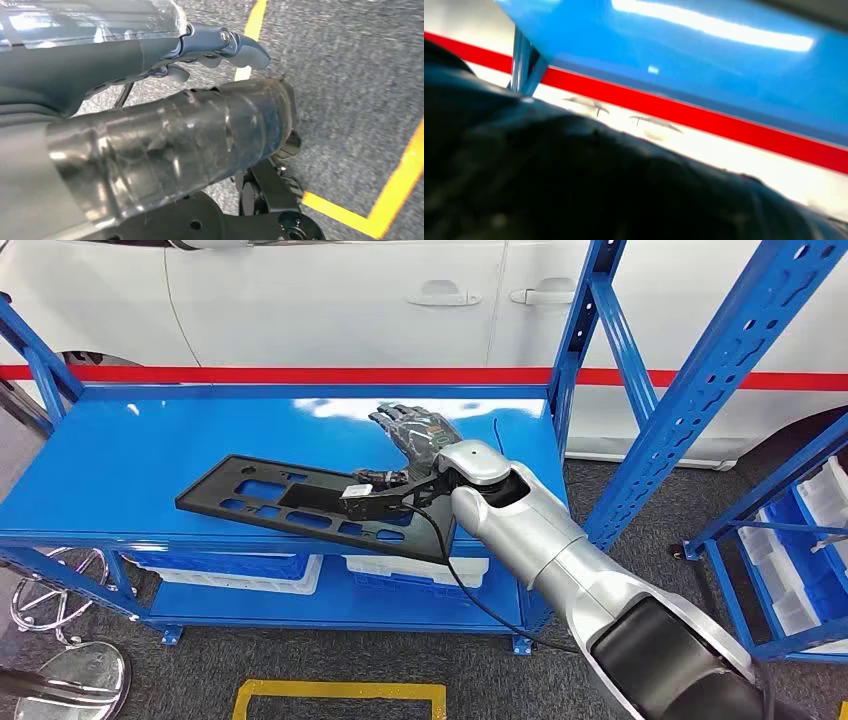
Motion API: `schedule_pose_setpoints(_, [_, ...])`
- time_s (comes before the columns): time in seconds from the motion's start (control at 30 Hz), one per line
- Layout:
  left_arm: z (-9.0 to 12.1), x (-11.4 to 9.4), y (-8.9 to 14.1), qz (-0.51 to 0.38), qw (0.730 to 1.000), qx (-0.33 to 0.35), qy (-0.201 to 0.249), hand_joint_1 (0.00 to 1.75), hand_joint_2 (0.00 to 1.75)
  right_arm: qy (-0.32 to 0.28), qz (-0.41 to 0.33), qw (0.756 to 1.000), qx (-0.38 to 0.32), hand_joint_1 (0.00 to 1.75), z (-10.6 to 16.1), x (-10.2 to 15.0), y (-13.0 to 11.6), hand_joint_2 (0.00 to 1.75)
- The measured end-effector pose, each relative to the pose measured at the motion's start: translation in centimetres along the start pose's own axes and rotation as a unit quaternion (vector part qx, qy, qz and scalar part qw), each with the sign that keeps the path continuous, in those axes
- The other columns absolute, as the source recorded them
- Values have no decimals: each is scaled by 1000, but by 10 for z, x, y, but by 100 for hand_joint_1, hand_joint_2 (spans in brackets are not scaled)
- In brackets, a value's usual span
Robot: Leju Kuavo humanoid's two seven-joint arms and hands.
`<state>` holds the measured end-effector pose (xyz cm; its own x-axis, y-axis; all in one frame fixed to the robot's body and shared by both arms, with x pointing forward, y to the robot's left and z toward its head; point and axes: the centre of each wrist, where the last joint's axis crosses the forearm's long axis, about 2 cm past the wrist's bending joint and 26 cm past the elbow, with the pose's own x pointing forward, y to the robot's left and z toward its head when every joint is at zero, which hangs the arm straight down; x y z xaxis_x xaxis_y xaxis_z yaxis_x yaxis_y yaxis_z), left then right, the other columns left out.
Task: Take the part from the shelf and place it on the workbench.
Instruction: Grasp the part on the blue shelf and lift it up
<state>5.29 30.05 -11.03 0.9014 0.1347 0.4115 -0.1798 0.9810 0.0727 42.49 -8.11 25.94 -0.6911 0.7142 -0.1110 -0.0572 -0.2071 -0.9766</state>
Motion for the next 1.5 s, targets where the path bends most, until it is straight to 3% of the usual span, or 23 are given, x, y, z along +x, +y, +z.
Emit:
schedule_pose_setpoints(0.2, [-1,3,1,-3,1000,-3,-16,0,0,1,2,1000,0,0,0,-1,-1,0])
schedule_pose_setpoints(1.5, [0,2,-1,1,1000,-1,-13,0,0,1,-11,999,32,0,0,-4,11,0])
